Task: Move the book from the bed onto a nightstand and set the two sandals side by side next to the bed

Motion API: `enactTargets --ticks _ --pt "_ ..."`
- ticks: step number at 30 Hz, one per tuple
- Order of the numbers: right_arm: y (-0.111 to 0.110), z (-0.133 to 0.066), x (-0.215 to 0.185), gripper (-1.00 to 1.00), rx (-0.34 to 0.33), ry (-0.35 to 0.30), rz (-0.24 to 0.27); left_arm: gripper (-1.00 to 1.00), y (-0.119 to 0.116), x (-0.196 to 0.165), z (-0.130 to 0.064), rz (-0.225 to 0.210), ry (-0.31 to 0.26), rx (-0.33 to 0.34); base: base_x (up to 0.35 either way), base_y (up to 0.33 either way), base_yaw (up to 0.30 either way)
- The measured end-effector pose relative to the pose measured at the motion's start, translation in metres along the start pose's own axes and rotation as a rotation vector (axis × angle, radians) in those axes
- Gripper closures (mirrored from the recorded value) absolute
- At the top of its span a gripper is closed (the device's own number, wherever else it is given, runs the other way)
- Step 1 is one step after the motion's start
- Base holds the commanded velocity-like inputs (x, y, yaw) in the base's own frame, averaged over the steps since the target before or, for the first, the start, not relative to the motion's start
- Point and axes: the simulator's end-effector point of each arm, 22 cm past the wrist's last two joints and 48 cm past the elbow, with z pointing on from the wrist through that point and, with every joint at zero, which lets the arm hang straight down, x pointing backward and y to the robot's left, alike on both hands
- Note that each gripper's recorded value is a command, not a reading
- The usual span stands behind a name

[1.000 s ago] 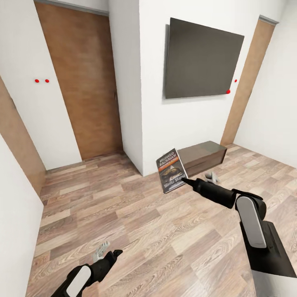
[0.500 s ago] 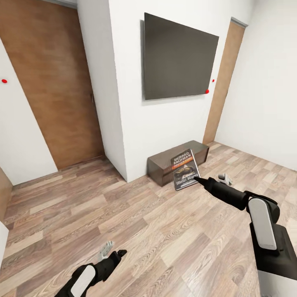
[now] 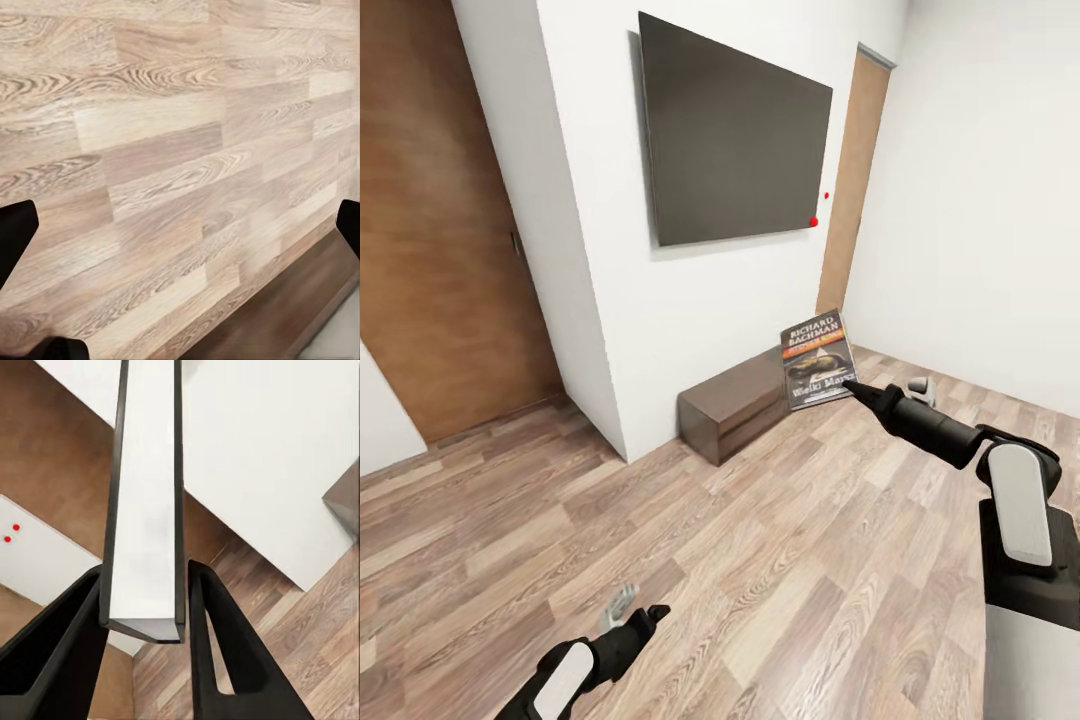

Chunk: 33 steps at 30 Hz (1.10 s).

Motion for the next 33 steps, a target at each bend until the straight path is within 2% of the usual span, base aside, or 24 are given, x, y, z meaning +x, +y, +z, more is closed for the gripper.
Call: enactTargets --ticks 3,4,5,7,12,24,30,31,33 --pt "-0.003 0.002 0.001 1.00 0.001 0.005 0.013 -1.00 -0.002 0.002 0.001 0.000 0.002 0.002 0.329 0.000 -0.266" --pt "-0.013 0.005 0.005 1.00 0.014 0.018 0.037 -1.00 -0.004 0.003 0.001 0.000 0.004 0.005 0.329 0.000 -0.266" --pt "-0.020 0.005 0.006 1.00 0.034 0.023 0.034 -1.00 -0.004 0.004 0.002 -0.001 0.004 0.006 0.329 0.005 -0.266" --pt "-0.021 0.004 0.006 1.00 0.024 0.026 0.047 -1.00 -0.005 0.005 0.002 -0.001 0.005 0.006 0.329 0.020 -0.266" --pt "-0.036 -0.002 0.007 1.00 0.058 0.039 0.041 -1.00 -0.005 0.005 0.002 -0.001 0.006 0.007 0.328 0.054 -0.266" --pt "-0.049 -0.008 0.013 1.00 0.084 0.053 0.044 -1.00 -0.011 0.008 0.003 0.011 0.012 0.015 0.326 0.082 -0.266" --pt "-0.053 -0.010 0.014 1.00 0.096 0.054 0.043 -1.00 -0.032 -0.009 0.004 0.056 -0.008 0.043 0.326 0.065 -0.267" --pt "-0.054 -0.010 0.014 1.00 0.097 0.054 0.043 -1.00 -0.036 -0.011 0.004 0.079 -0.008 0.046 0.326 0.033 -0.266" --pt "-0.055 -0.010 0.013 1.00 0.099 0.054 0.042 -1.00 -0.046 -0.011 0.004 0.154 -0.007 0.052 0.326 0.024 -0.266"
